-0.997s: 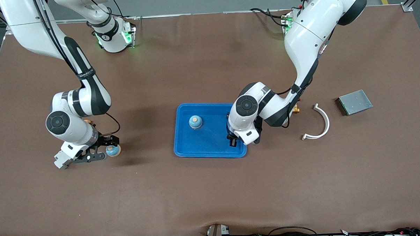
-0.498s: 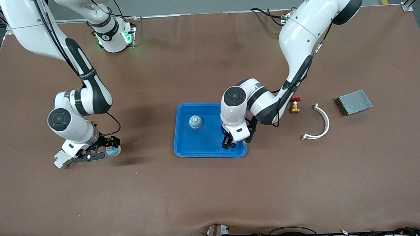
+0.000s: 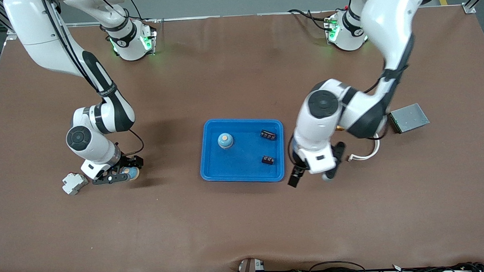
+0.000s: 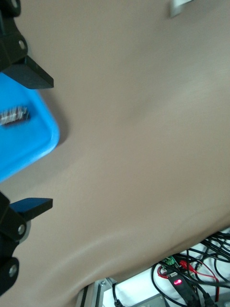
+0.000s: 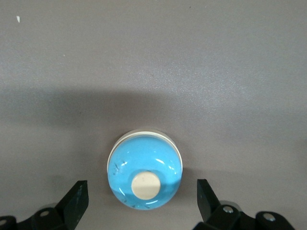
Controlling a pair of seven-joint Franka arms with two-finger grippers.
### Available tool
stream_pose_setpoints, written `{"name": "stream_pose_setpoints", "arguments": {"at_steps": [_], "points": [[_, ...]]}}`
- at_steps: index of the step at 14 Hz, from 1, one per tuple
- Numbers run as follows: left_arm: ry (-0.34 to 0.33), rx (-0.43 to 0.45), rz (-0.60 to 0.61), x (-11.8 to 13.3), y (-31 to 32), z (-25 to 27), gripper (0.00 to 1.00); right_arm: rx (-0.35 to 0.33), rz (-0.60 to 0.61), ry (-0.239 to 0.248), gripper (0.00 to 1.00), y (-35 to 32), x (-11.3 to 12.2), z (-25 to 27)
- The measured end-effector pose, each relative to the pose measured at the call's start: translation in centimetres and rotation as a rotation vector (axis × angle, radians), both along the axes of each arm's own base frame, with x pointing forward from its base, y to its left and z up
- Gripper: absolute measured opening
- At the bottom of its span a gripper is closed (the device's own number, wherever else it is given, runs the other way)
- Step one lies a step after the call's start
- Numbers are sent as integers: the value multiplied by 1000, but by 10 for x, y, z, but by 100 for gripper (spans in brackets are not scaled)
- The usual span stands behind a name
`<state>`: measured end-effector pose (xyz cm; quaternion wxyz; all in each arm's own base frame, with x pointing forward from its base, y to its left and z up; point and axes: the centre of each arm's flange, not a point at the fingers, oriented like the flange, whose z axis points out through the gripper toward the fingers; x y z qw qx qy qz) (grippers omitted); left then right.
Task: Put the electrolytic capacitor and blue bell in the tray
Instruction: 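Grasp the bell with the right gripper while the left gripper returns to rest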
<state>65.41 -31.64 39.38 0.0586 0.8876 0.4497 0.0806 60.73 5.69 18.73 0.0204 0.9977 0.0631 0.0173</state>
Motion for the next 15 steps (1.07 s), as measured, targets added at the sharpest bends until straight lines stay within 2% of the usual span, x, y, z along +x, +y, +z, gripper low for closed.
{"name": "stream_pose_setpoints", "arguments": {"at_steps": [3, 6, 9, 11, 14, 15], "points": [[78, 80, -203, 5, 78, 54, 100, 2, 0, -6, 100, 0, 0, -3], [141, 162, -440, -7, 142, 107, 100, 4, 2, -10, 100, 1, 1, -4], [160, 231, -707, -23, 205, 162, 100, 5, 3, -8, 100, 2, 2, -7], [169, 252, -762, -34, 238, 189, 100, 5, 3, -6, 100, 2, 3, -9], [179, 254, -763, -51, 260, 215, 100, 6, -1, -6, 100, 3, 4, -11], [175, 262, -761, -57, 260, 224, 100, 6, -3, -7, 91, 3, 4, -11]]}}
